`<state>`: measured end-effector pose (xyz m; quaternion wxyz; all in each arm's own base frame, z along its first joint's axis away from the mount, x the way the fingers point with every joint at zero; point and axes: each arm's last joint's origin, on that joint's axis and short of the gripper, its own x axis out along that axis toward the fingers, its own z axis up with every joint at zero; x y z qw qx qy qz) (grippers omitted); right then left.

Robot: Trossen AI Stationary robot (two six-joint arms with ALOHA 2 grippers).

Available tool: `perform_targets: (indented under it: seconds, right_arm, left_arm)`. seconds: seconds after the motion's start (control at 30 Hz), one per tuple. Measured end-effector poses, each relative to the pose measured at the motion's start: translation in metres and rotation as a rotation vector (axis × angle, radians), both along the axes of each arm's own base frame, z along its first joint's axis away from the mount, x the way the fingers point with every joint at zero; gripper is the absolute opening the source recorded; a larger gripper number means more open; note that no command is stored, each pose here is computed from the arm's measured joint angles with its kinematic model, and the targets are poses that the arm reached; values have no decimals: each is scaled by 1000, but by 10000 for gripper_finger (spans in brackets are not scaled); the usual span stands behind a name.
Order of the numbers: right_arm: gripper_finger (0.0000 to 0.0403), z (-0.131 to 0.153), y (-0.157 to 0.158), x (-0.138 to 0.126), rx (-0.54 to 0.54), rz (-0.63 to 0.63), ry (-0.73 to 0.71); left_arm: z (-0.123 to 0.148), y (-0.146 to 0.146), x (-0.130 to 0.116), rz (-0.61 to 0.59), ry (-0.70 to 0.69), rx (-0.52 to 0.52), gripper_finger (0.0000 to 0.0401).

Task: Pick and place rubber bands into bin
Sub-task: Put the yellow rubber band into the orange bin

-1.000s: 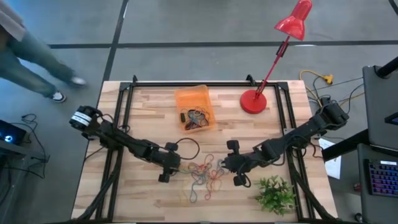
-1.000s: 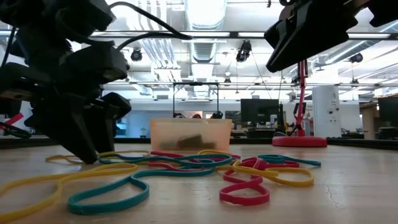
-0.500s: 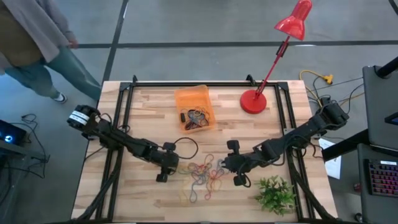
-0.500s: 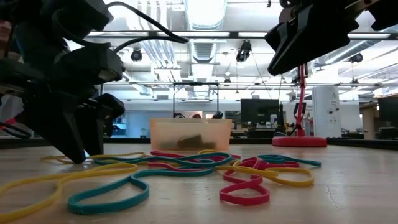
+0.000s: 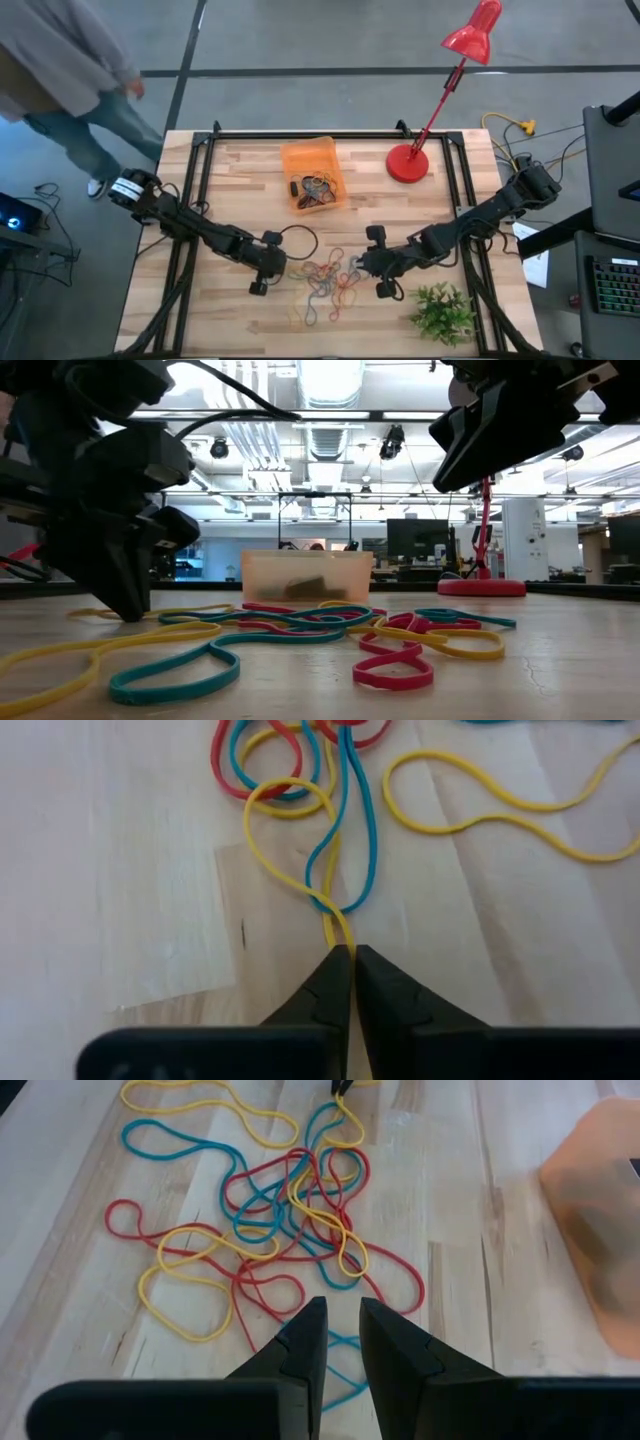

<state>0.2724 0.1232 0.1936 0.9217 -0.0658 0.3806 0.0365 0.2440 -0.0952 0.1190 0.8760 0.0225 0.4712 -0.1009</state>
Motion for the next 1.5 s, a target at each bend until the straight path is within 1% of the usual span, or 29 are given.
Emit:
perform_targets:
  seconds: [0.1, 0.23, 0.57, 0.83, 0.97, 1.1, 1.2, 1.37, 1.5]
  right_arm:
    - [52, 0, 0, 0, 0, 0, 0]
    - [52, 0, 0, 0, -2, 1, 1]
    - [52, 0, -1, 0, -15, -11, -5]
    - [52, 0, -1, 0, -16, -11, -6]
    - [52, 0, 0, 0, -14, -11, -9]
    - [52, 1, 0, 1, -12, -11, -14]
    - [52, 1, 0, 1, -10, -8, -23]
    - [52, 2, 0, 2, -9, -3, -36]
    - [52, 2, 0, 2, -9, -3, -38]
  left_arm:
    - [7, 0, 1, -2, -35, 11, 0]
    - [17, 4, -2, 25, -81, 65, 0]
    - [54, 8, -12, 56, -247, 94, 0]
    - [75, 12, -17, 71, -362, 175, 0]
    - [83, 13, -17, 86, -417, 227, 0]
    - [94, 13, -15, 84, -505, 262, 0]
    - [101, 14, -13, 83, -561, 315, 0]
    - [108, 23, -8, 141, -627, 406, 0]
    - [114, 35, -3, 177, -664, 441, 0]
